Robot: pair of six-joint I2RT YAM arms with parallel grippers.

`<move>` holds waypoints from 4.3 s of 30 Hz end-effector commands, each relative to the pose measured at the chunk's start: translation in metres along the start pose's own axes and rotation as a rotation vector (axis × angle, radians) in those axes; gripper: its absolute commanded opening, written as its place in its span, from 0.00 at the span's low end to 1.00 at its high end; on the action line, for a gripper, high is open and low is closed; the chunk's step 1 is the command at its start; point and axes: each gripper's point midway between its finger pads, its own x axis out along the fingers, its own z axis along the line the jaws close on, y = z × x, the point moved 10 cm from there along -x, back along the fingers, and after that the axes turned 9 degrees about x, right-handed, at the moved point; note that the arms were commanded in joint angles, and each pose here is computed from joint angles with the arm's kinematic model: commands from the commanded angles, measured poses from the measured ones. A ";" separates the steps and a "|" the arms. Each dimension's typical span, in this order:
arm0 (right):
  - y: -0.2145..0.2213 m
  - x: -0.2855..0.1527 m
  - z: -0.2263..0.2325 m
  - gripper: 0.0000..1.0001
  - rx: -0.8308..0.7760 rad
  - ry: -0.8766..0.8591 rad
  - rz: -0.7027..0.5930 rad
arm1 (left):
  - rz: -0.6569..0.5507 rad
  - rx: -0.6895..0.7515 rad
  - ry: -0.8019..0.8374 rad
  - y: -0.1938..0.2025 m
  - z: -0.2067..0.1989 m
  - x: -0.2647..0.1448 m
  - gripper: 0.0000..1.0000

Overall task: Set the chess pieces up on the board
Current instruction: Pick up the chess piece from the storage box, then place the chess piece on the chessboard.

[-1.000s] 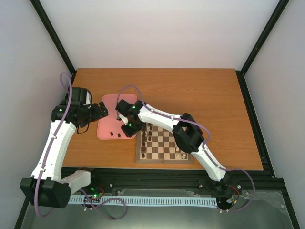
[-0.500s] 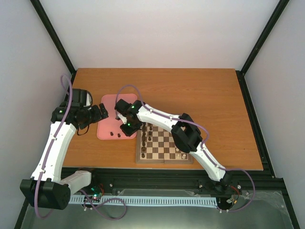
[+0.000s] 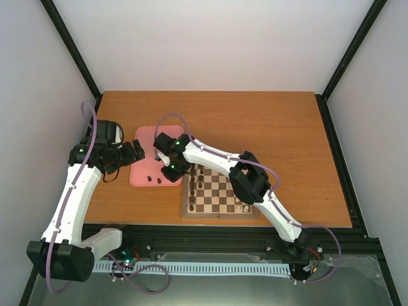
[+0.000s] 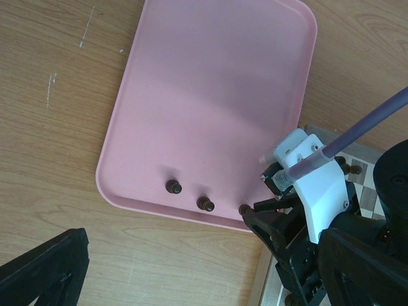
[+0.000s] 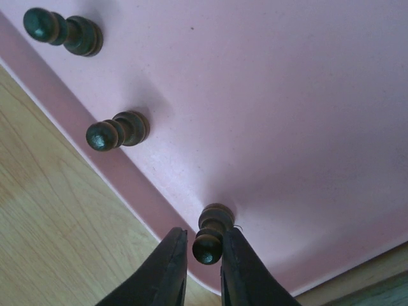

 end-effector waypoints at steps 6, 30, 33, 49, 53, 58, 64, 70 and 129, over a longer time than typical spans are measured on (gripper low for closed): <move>-0.001 0.004 0.002 0.06 -0.019 0.005 0.009 | -0.021 -0.005 0.000 0.000 0.001 -0.007 1.00; 0.030 -0.138 0.008 0.03 0.017 0.106 -0.223 | -0.035 -0.002 -0.011 0.000 0.002 -0.006 1.00; 0.060 -0.149 -0.001 0.03 0.053 0.127 -0.214 | -0.036 0.001 -0.013 -0.002 0.001 -0.005 1.00; 0.120 -0.103 -0.017 0.04 0.127 0.066 -0.125 | -0.018 -0.005 -0.042 0.000 0.005 0.004 1.00; 0.119 -0.090 -0.017 0.04 0.115 0.062 -0.107 | -0.021 -0.007 -0.043 0.000 0.005 0.002 1.00; 0.118 -0.076 -0.018 0.05 0.110 0.060 -0.078 | -0.017 -0.004 -0.044 0.002 0.005 0.002 1.00; 0.119 -0.066 -0.020 0.05 0.113 0.066 -0.053 | -0.010 0.002 -0.048 0.003 0.006 0.003 1.00; 0.122 -0.055 -0.023 0.06 0.116 0.076 -0.027 | -0.004 0.005 -0.049 0.003 0.006 0.005 1.00; 0.114 -0.058 -0.025 0.24 0.086 0.137 -0.039 | 0.027 0.007 -0.044 -0.003 0.005 0.020 1.00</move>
